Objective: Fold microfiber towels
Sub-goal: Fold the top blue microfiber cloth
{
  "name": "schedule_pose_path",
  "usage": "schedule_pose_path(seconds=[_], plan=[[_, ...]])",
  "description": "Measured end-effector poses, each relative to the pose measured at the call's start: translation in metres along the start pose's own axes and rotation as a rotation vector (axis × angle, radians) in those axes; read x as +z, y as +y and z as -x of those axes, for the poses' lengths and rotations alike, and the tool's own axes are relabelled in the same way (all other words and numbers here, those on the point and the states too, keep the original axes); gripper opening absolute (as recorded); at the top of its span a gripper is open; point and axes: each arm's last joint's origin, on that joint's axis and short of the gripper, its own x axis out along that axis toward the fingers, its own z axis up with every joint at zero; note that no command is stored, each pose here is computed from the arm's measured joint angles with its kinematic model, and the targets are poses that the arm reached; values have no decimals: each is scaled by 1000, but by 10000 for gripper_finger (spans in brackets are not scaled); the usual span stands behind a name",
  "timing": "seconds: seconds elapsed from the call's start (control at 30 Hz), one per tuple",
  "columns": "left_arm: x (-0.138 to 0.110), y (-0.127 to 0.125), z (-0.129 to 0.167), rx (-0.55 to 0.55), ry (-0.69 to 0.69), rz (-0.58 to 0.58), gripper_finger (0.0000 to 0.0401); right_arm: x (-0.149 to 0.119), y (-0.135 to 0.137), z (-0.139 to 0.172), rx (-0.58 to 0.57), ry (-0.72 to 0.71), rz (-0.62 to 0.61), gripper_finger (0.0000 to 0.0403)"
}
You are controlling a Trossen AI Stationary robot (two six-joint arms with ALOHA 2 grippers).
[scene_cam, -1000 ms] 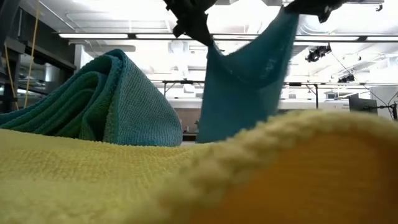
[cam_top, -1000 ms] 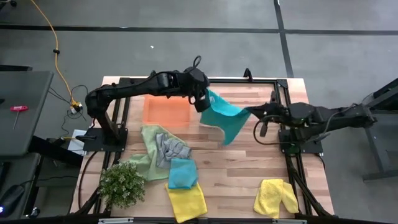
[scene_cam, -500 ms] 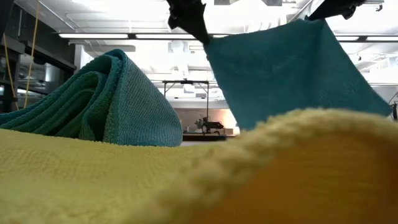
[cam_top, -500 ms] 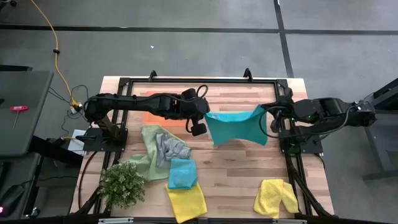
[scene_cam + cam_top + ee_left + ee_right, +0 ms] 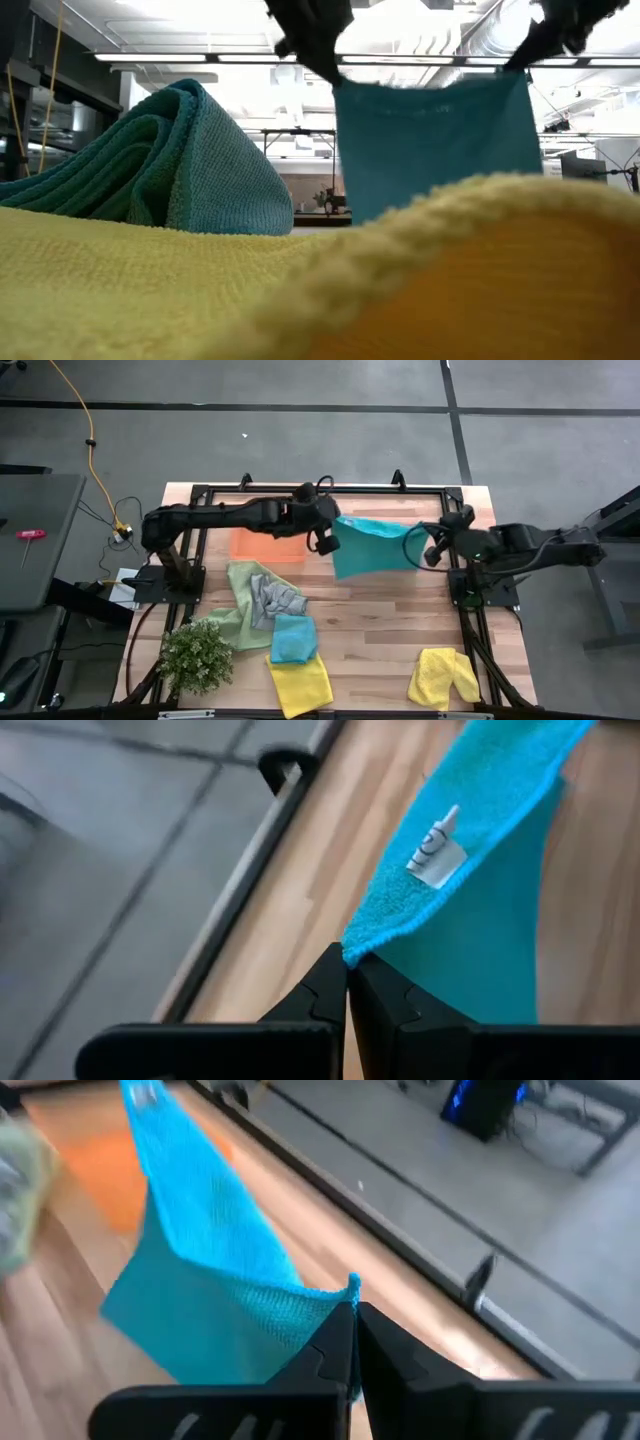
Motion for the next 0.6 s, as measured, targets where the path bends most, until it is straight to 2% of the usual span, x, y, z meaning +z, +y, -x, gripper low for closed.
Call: schedule_pose_path(seconds=[0.13,0.23,0.4,0.6], plan=[[-6,6,-27,-47,62,37,0,-18,1,-14,-48,50,-16,0],[-10,8,-48,-38,90,40,0,-29,-1,-24,-104,76,-45,0],[-10,12,-78,-10,52,68,0,-41,-3,-43,-166,78,-80,0],[-13,24,-104,29,35,99,0,-37,-11,-61,-192,31,-112,0]])
